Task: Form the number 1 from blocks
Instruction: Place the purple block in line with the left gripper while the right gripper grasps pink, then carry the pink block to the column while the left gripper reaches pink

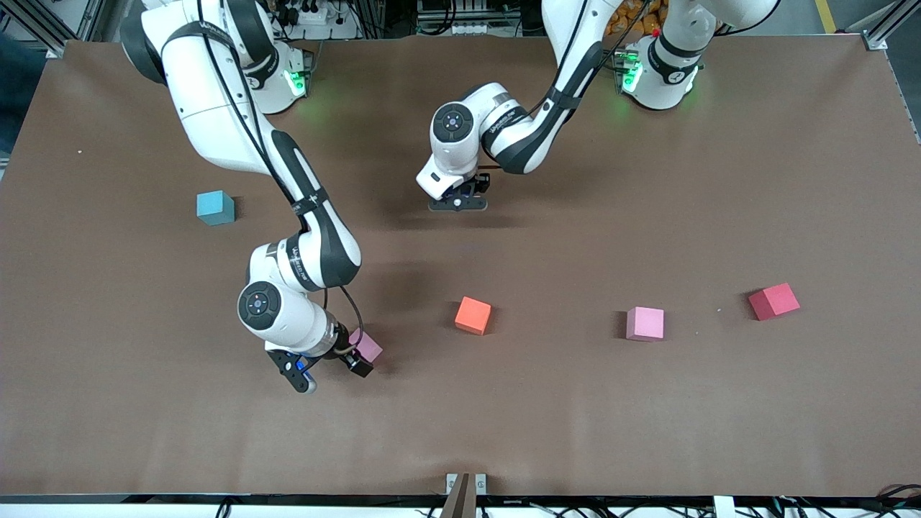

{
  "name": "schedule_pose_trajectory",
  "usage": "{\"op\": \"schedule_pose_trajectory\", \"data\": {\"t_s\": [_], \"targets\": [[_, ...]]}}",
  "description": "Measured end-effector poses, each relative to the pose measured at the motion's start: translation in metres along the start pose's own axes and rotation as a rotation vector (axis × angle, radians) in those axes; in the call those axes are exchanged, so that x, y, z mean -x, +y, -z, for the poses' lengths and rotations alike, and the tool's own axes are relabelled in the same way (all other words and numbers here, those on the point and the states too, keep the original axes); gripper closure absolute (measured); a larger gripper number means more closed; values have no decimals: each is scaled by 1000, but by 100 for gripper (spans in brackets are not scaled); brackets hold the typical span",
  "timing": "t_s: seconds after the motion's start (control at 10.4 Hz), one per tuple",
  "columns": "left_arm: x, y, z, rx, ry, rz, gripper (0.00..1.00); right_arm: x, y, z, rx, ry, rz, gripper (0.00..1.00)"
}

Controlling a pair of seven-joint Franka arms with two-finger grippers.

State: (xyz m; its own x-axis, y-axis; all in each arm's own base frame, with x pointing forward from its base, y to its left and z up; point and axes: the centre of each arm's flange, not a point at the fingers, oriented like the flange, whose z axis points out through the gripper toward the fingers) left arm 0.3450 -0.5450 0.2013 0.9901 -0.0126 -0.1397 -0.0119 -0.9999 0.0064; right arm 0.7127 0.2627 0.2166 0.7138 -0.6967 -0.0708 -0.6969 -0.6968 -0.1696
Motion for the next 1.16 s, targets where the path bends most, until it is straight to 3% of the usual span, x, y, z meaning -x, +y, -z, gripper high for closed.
{"op": "schedule_pose_trajectory", "data": {"t_s": [0.29, 0.48, 0.58, 0.68, 0.87, 1.16], "targets": [[6, 3, -4, -5, -3, -10, 42, 11, -1, -15, 13, -5, 15, 0], [3, 1, -6, -9, -3, -3, 19, 17, -3, -22, 12, -2, 36, 0], [-6, -2, -2, -6, 9, 18, 6, 17, -3, -22, 13, 0, 39, 5], [-27, -10, 15, 8, 43, 62, 0, 13, -1, -21, 15, 7, 39, 9], [-81, -48, 68, 27, 120, 160, 0, 7, 1, -20, 17, 16, 41, 35], [-146, -115, 122, 53, 187, 314, 0, 9, -1, -18, 15, 17, 93, 39]]}}
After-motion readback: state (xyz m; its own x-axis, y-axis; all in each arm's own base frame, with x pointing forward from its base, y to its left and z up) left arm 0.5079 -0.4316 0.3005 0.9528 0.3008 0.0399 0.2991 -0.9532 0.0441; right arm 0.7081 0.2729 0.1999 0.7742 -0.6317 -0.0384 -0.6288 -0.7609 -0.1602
